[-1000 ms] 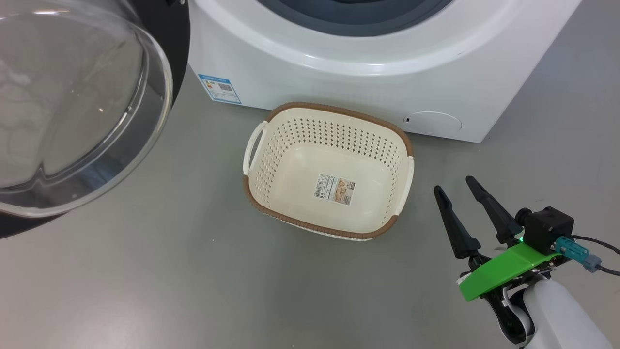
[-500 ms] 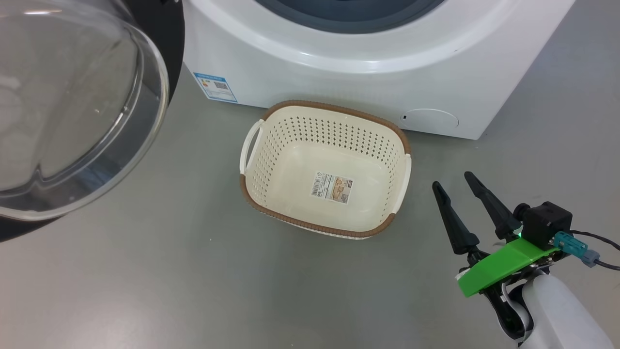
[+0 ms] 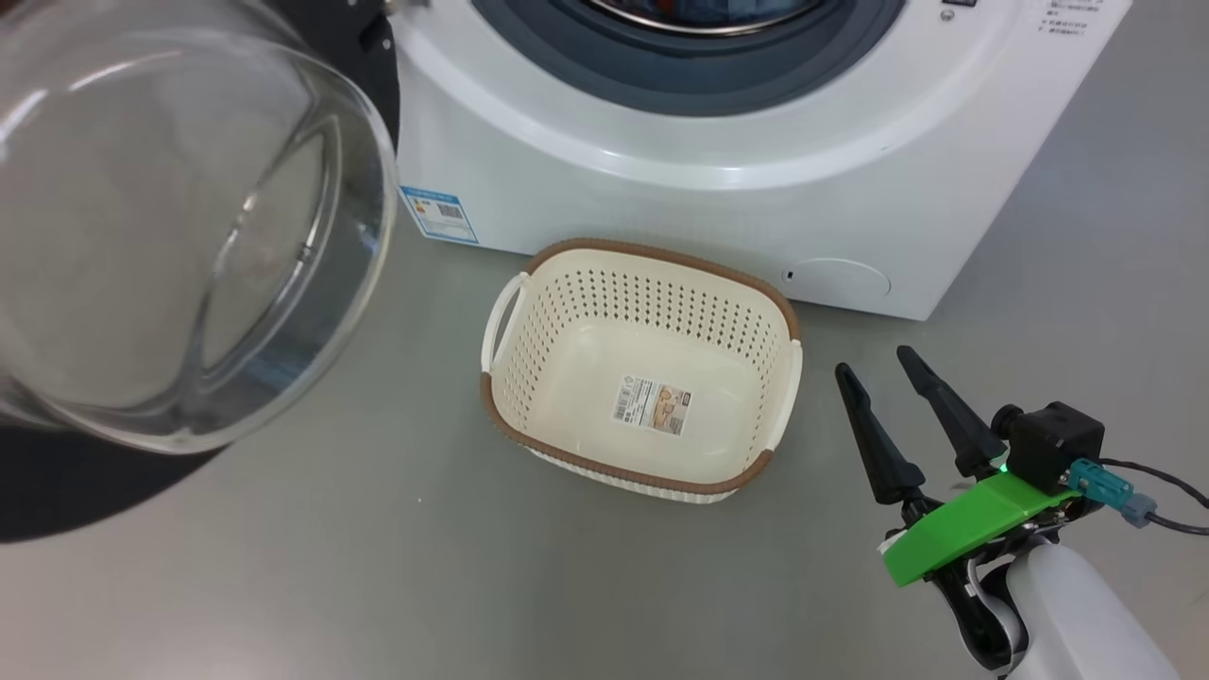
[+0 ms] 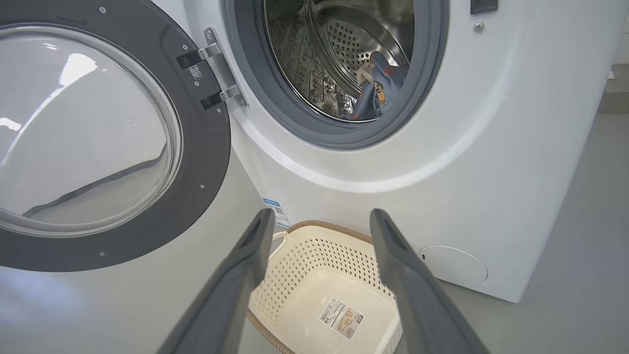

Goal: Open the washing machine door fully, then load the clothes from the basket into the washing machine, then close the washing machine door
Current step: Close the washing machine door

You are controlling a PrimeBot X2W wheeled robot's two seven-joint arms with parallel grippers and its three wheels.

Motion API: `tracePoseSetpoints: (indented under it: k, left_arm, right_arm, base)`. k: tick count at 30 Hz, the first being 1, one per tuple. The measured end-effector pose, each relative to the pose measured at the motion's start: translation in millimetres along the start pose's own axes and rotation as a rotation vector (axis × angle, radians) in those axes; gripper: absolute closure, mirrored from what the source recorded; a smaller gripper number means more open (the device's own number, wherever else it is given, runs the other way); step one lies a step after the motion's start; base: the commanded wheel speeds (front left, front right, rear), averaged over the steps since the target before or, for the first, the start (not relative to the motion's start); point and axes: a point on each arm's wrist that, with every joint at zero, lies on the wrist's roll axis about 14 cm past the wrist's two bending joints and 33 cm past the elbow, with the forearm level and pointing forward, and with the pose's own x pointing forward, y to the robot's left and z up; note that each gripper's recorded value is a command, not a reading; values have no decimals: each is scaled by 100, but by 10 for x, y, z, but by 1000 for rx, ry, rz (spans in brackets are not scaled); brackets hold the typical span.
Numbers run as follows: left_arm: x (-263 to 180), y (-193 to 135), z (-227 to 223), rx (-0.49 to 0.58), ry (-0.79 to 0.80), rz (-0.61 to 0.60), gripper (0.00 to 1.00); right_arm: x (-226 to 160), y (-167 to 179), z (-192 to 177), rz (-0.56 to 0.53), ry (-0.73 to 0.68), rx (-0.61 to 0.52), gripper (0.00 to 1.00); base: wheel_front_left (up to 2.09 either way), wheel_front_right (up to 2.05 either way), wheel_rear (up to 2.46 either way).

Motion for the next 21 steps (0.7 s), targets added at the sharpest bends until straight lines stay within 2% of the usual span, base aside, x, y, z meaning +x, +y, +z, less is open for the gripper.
tracePoseSetpoints:
  k: [6, 21]
  left_arm:
    - [-122, -129, -378, -1, 162, -56, 100]
    - [-453, -782, -1428, 119, 470, -278, 100]
  right_arm:
    - [-71, 76, 16, 1, 1, 6, 0]
    - [-264, 57, 254, -47, -57, 11, 0]
  base:
    - [0, 0, 0]
    - [0, 0, 0]
